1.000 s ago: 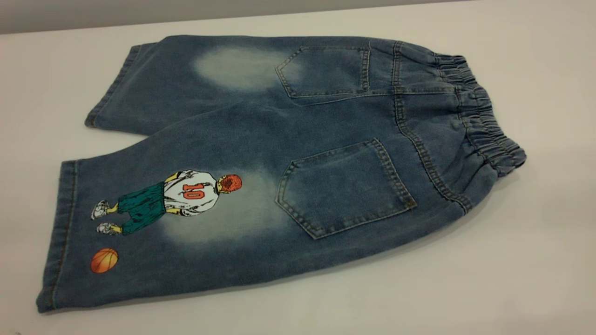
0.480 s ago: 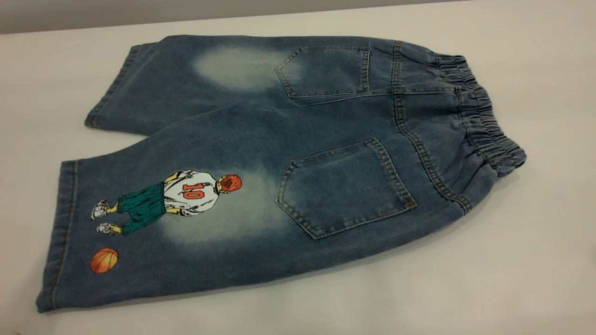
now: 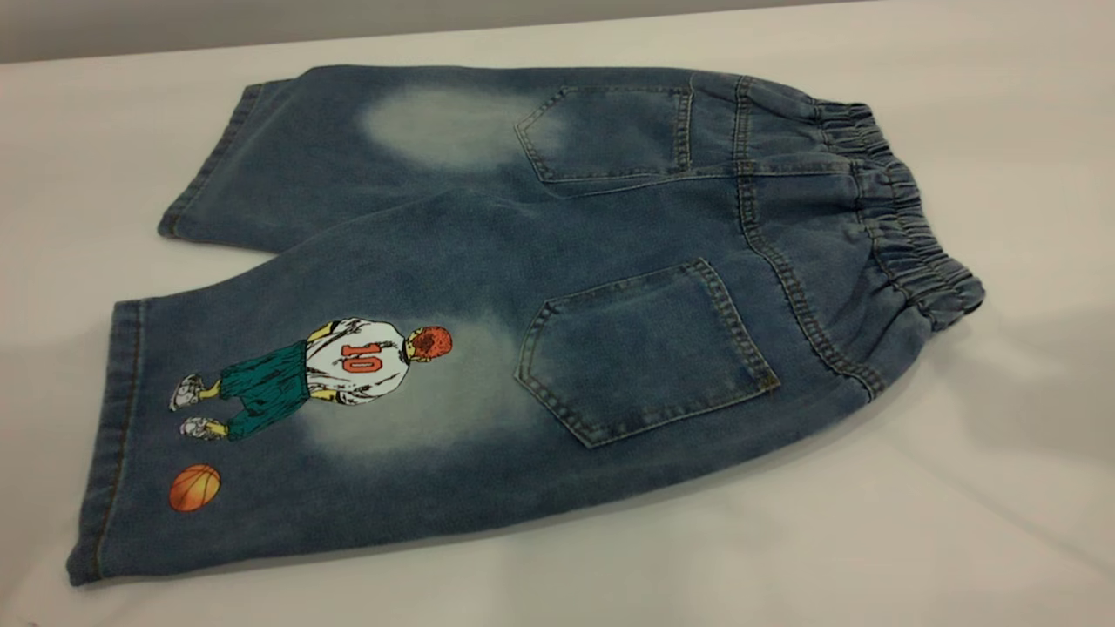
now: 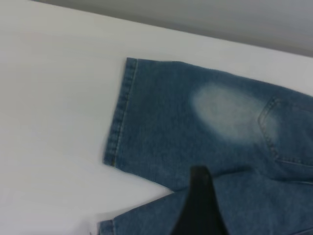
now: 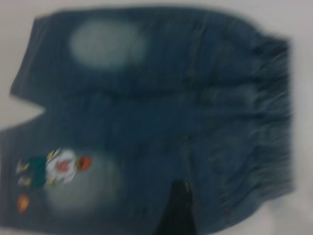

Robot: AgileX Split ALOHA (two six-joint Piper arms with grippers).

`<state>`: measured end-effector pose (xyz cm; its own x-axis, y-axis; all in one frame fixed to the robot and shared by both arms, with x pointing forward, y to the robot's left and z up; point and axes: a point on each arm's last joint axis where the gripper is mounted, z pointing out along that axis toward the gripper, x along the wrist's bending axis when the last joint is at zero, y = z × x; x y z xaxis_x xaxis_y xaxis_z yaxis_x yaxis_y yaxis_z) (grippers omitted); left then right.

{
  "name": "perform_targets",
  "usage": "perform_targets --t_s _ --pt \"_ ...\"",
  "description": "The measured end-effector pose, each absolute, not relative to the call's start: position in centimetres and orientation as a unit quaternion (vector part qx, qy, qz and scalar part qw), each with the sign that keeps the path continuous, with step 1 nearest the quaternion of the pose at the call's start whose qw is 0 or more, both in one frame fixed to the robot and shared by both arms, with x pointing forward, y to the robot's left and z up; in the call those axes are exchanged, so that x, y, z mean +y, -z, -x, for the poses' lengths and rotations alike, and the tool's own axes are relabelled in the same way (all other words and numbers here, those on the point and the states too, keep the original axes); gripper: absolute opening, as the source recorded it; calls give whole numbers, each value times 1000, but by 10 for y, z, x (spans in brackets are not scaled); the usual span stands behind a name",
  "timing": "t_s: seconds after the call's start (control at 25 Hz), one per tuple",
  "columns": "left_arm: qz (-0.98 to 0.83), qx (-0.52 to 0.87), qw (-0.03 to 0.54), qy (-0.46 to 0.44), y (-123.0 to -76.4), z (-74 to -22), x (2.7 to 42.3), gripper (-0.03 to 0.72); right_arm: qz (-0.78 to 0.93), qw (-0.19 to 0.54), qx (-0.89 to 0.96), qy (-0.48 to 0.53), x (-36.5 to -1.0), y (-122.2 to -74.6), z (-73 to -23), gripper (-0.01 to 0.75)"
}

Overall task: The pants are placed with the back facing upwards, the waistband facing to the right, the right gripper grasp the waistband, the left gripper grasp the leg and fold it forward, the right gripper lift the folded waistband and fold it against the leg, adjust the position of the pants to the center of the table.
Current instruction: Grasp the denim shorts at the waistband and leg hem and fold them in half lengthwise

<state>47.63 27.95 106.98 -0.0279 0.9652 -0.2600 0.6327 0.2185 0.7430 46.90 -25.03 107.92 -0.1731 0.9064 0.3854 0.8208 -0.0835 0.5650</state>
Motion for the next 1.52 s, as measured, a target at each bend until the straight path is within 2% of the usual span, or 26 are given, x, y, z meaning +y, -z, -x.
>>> perform_targets --t_s 0.24,0.52,1.0,1.52 --pt "-604 684 353 -205 -1041 -501 278 498 -614 -47 694 -374 -237 -1038 -504 568" --pt "-612 680 347 -205 -1038 -502 278 498 -621 -134 648 -420 -262 -1009 -529 568" --pt "-611 682 348 -202 -1038 -502 277 498 -699 -204 580 -366 -312 -924 -550 568" --pt "-612 682 347 -201 -1038 -502 277 498 -702 -267 579 -316 -314 -848 -548 568"
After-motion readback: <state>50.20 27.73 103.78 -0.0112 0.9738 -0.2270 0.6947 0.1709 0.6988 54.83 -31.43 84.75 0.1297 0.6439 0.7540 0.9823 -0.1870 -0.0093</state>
